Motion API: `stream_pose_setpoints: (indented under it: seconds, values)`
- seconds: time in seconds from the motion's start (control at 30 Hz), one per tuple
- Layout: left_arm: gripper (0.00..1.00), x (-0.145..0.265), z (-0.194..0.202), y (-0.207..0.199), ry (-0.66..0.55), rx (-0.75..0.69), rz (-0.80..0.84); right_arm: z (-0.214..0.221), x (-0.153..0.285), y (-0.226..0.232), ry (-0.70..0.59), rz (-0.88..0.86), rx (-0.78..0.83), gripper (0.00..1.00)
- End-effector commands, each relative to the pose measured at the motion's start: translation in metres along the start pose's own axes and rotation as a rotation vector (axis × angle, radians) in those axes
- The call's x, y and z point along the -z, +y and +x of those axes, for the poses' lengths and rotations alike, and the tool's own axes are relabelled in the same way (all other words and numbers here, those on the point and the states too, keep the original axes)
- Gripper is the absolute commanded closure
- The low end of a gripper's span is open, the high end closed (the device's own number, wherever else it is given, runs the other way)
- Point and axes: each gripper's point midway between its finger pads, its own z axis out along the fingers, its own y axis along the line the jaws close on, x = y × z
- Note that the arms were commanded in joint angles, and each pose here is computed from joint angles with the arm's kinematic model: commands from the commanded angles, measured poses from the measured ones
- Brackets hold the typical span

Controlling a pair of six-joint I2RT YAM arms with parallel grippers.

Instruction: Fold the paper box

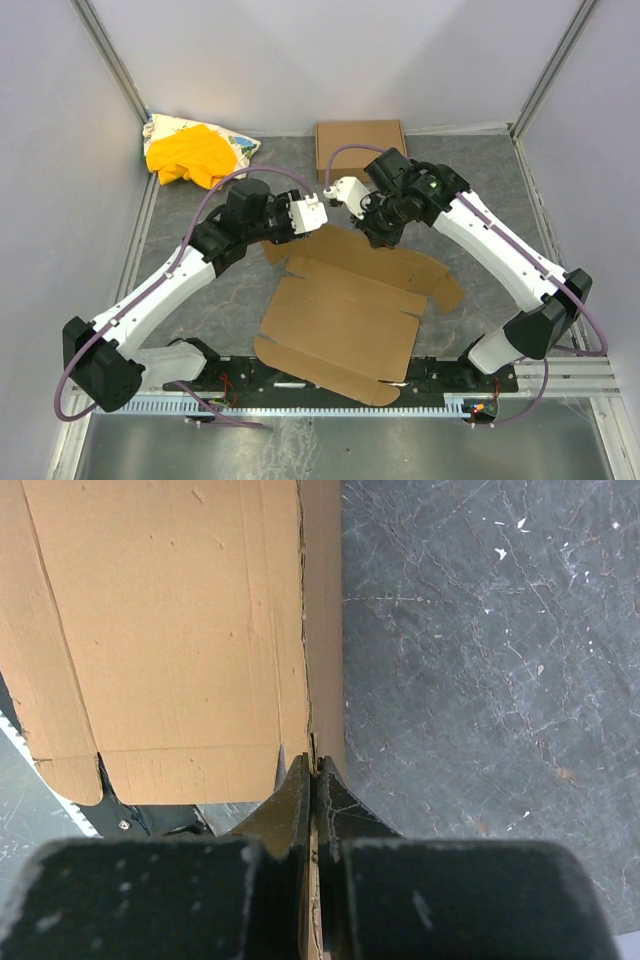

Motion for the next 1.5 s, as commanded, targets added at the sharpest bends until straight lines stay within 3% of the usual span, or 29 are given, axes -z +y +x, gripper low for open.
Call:
stream_pose_setpoints:
  seconds: [0.0,0.27,0.5,0.97,1.1,1.23,1.37,1.47]
  values:
    - [0.45,0.004,-0.014,0.006,-0.064,-0.013,-0.028,-0.009,0.007,0.0,-0.055,0.011,0.014,0.98]
    - [0.71,0.018,-0.026,0.012,-0.127,0.138,-0.104,-0.015,0.002,-0.009,-0.041,0.045,-0.029,0.99]
    - [0.67,0.024,-0.048,0.006,-0.199,0.356,-0.09,-0.018,-0.008,-0.011,-0.028,0.038,-0.076,0.98]
    - [0.72,0.001,-0.026,0.008,-0.094,0.573,-0.168,-0.022,-0.015,-0.01,-0.031,0.027,-0.119,0.98]
    - [0.78,-0.008,-0.018,0.013,-0.019,0.646,-0.206,-0.023,-0.015,-0.011,-0.033,0.036,-0.134,0.98]
    - [0.97,-0.015,-0.008,0.018,0.095,0.759,-0.247,-0.024,-0.016,-0.014,-0.03,0.056,-0.165,0.98]
    - [0.97,-0.018,0.001,0.02,0.233,0.872,-0.276,-0.028,-0.014,-0.027,-0.047,0.134,-0.217,0.97]
    - [0.97,-0.016,0.01,0.018,0.303,0.938,-0.314,-0.034,-0.011,-0.037,-0.074,0.197,-0.276,0.88]
